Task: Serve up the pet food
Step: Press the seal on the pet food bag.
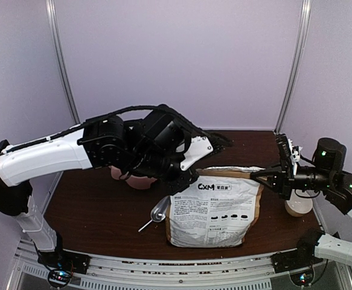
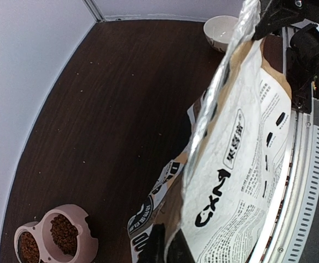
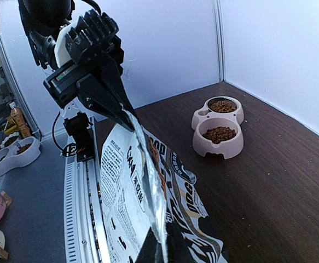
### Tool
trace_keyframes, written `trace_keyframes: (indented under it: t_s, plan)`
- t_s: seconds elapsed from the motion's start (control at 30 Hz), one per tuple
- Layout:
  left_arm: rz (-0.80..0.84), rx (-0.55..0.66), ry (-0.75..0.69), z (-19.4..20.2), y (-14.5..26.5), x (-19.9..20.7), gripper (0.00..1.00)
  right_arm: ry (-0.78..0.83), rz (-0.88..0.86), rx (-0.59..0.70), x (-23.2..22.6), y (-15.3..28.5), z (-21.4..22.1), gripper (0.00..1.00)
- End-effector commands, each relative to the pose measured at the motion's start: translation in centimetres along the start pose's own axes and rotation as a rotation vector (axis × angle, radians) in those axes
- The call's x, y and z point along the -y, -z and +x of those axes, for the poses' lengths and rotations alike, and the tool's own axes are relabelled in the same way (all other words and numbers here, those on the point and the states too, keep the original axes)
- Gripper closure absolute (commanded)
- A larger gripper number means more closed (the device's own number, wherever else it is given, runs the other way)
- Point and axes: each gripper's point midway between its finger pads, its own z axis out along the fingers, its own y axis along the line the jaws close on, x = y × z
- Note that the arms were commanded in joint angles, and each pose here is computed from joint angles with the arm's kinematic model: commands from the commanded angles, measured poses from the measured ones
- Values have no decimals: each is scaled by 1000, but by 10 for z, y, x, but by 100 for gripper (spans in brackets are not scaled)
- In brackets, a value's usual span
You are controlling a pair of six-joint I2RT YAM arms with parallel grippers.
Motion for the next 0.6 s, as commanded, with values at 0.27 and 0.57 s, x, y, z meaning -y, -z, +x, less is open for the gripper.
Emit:
trace_keyframes:
  t_s: [0.27,0.57]
  plan:
    - [-226,-190,49,63,20,-67,100,57,91,66,7,16,-25,100]
    - [-247,-209,65,76,24,-75,100,60,102,60,8,18,-25,100]
